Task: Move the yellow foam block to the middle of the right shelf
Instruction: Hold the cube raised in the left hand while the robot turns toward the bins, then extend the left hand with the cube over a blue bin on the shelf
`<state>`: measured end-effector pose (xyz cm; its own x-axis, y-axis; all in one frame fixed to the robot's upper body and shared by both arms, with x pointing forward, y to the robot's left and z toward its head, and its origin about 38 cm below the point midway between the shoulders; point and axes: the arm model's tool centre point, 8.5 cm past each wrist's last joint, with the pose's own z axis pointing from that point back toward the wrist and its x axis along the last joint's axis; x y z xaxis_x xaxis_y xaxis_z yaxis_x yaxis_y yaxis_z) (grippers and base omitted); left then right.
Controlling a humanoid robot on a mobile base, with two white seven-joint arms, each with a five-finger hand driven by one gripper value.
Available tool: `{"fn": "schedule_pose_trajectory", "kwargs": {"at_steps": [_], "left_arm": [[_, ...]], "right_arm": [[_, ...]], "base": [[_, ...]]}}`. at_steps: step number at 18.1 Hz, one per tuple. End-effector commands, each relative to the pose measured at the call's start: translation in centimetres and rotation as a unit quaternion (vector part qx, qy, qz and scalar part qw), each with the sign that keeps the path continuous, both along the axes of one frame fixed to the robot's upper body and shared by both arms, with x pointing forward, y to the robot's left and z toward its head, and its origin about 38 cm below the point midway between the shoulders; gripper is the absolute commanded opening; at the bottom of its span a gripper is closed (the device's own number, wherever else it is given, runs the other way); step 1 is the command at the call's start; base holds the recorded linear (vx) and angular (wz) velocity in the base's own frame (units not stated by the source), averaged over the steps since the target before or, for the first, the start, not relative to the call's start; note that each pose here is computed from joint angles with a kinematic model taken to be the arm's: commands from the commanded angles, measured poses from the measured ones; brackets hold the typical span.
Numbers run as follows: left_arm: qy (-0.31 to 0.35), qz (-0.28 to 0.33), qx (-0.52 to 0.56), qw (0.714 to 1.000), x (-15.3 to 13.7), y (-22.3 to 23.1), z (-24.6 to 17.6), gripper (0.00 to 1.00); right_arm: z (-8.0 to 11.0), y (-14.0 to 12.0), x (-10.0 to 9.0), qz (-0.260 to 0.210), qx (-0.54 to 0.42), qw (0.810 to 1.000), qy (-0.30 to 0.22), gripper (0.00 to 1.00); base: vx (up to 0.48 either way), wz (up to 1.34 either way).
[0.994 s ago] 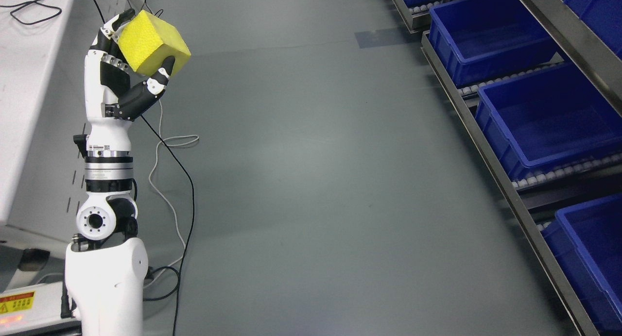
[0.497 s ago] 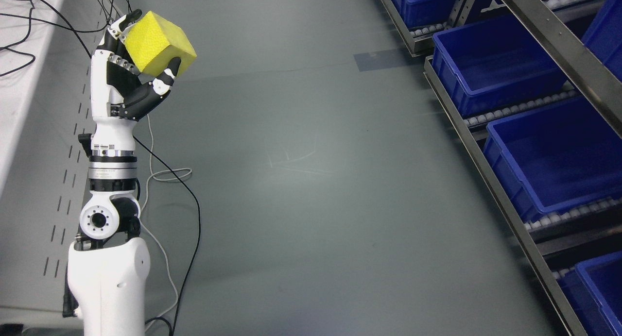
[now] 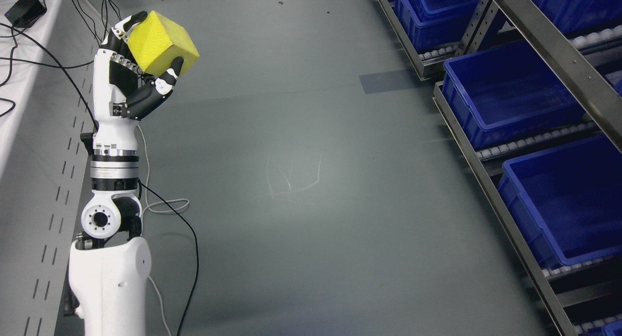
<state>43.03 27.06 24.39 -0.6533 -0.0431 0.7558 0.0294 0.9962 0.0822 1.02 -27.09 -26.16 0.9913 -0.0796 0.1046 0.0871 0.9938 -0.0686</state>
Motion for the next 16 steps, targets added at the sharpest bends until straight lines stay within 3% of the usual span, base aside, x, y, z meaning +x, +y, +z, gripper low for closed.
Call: {"fn": "schedule_pose_trajectory", "kwargs": {"at_steps": [1,16], "left_arm": [[-0.003,-0.009,0.013,1.0,0.1,-0.4,0.3,0.38],[-0.015,-0.073,0.04,0.996,0.0,-5.1,1.1,0.38]], "right_arm": [[0.1,-1.2,0.7,0.001,-0.009,1.0,-0.009,1.0],[0.1,-1.2,0.7,0.001,-0.009,1.0,-0.009,1.0]], "base": [[0.304,0.0],[0.256,-0.13]]}}
